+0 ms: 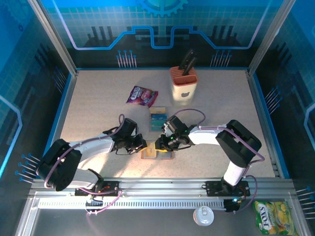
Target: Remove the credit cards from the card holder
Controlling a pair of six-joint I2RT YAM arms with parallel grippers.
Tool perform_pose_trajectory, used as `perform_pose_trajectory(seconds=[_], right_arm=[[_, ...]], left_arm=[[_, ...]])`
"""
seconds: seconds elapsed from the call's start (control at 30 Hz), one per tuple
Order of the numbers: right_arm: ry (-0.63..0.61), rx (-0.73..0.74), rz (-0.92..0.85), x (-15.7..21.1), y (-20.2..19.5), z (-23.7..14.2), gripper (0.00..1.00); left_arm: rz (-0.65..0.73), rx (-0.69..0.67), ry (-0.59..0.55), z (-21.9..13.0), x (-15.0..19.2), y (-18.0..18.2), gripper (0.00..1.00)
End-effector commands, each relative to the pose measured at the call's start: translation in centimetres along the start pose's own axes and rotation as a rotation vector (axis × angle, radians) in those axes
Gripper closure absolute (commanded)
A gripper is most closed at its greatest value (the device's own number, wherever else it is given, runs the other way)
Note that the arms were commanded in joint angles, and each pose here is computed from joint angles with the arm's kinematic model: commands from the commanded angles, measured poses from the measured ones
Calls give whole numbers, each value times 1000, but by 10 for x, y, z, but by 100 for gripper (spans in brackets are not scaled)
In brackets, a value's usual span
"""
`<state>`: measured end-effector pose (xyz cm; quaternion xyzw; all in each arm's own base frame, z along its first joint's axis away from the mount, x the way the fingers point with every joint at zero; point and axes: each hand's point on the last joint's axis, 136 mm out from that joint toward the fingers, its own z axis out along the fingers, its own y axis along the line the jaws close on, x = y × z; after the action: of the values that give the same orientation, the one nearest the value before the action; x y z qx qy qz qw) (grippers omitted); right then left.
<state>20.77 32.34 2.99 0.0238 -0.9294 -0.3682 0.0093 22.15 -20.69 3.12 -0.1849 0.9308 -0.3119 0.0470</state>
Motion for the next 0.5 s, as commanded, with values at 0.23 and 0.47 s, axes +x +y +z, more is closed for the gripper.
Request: perform_pose_trajectory(seconds=[0.23,0.47], right_arm=[[2,-92,-65,-6,37,-9,70],[41,-96,-51,0,33,4,70]], left_arm=[[-27,-31,34,7,7,16,92],[-38,-46,38,8,10,23,92]])
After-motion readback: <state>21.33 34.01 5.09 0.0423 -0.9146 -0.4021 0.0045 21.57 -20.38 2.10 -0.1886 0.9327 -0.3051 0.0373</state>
